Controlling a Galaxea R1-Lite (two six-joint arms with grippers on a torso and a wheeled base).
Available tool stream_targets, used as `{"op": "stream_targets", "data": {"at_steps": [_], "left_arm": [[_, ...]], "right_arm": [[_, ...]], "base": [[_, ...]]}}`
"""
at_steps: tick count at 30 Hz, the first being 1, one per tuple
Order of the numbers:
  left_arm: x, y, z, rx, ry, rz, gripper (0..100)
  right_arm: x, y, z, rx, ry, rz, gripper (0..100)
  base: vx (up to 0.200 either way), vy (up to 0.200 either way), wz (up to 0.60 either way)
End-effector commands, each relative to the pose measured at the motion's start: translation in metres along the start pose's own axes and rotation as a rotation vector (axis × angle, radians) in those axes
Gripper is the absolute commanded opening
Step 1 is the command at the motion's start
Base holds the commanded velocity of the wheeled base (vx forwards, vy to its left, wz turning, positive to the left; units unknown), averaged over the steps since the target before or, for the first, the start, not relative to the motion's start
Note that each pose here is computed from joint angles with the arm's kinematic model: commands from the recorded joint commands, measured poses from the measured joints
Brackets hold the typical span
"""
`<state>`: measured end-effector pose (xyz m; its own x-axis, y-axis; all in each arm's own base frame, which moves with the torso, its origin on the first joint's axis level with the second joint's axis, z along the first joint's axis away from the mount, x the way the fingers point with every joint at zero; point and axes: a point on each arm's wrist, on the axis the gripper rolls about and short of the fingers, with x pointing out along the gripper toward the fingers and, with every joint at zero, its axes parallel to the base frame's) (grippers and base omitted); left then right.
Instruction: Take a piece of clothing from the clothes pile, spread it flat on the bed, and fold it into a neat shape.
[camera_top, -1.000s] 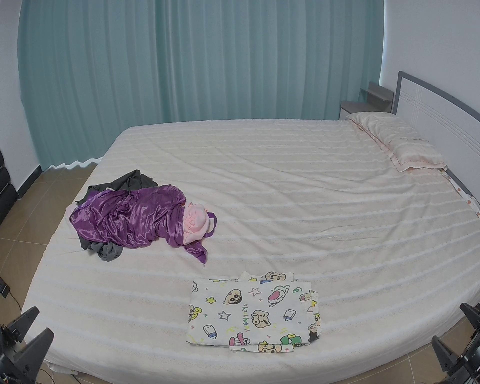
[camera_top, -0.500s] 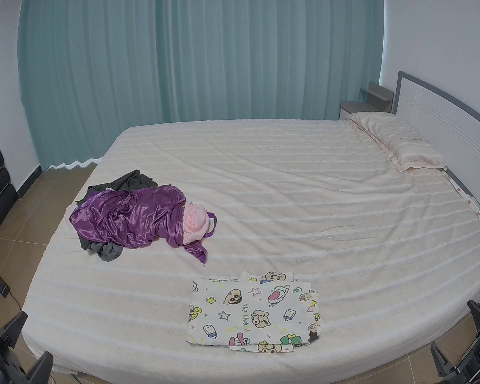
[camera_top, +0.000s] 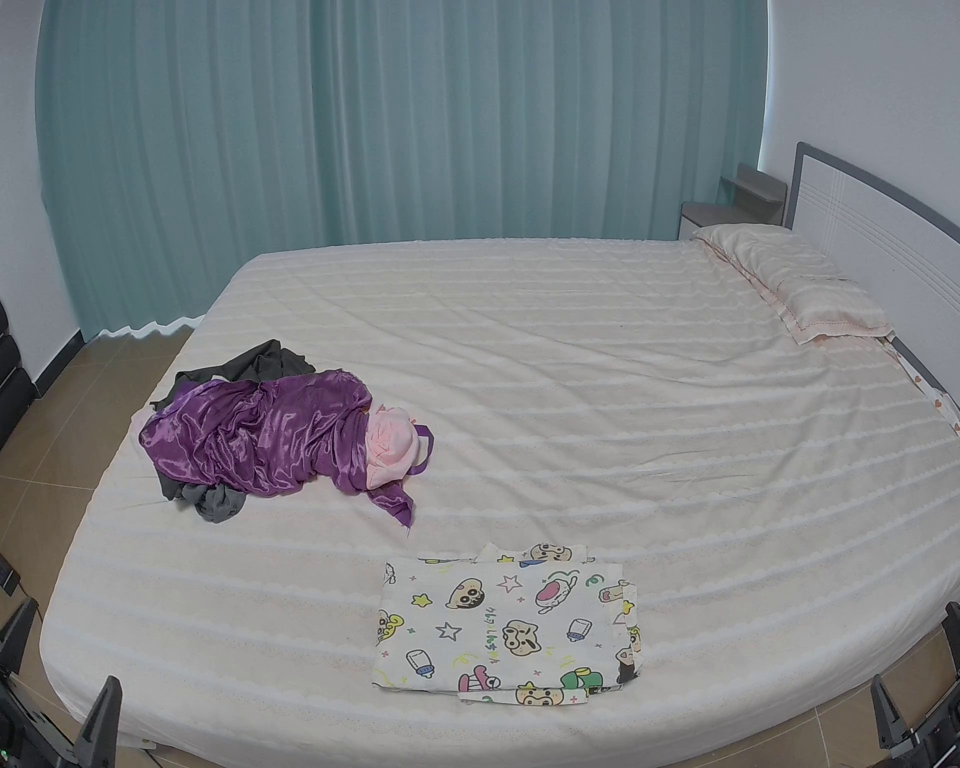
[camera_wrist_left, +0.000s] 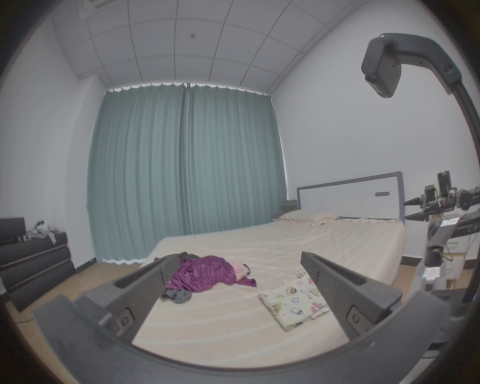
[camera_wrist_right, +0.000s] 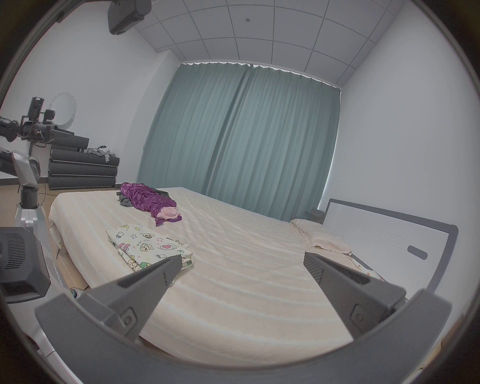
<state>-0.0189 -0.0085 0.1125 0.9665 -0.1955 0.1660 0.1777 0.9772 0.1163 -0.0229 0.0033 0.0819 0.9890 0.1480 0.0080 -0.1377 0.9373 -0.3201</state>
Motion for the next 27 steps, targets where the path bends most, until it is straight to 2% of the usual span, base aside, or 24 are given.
{"op": "stream_targets", "data": {"at_steps": [1,3,4,6,12,13,14,17,20,27], "left_arm": [[0.002,0.002,-0.009,0.006,0.025,0.103,100],[0.002,0.004,-0.010,0.005,0.035,0.163,100],[0.002,0.004,-0.010,0.005,0.035,0.163,100],[0.001,0.005,-0.010,0.005,0.044,0.243,100],[0.001,0.007,-0.011,0.005,0.061,0.321,100],[0.000,0.007,-0.015,0.001,0.097,0.347,100],[0.000,0.007,-0.015,0.001,0.098,0.349,100],[-0.001,0.008,-0.024,-0.008,0.194,0.400,100],[-0.003,0.007,-0.030,-0.016,0.255,0.415,100],[-0.003,0.007,-0.031,-0.035,0.259,0.415,100]], "right_arm": [[-0.002,0.000,0.001,0.002,-0.012,-0.012,100],[-0.002,0.000,0.001,0.006,-0.011,-0.013,100],[-0.002,0.000,0.001,0.006,-0.011,-0.013,100],[-0.002,-0.001,0.001,0.048,-0.004,-0.038,100],[-0.002,-0.002,0.000,0.122,0.007,-0.084,100],[-0.002,-0.002,0.000,0.162,0.013,-0.109,100],[-0.002,-0.002,0.000,0.165,0.012,-0.111,100],[-0.002,-0.003,0.000,0.211,0.015,-0.143,100],[-0.003,-0.003,0.000,0.237,0.016,-0.157,100],[-0.003,-0.003,-0.001,0.372,0.015,-0.160,100]], "base": [[0.000,0.000,0.00],[0.000,0.000,0.00],[0.000,0.000,0.00],[0.000,0.000,0.00],[0.000,0.000,0.00],[0.000,0.000,0.00],[0.000,0.000,0.00],[0.000,0.000,0.00],[0.000,0.000,0.00],[0.000,0.000,0.00]]}}
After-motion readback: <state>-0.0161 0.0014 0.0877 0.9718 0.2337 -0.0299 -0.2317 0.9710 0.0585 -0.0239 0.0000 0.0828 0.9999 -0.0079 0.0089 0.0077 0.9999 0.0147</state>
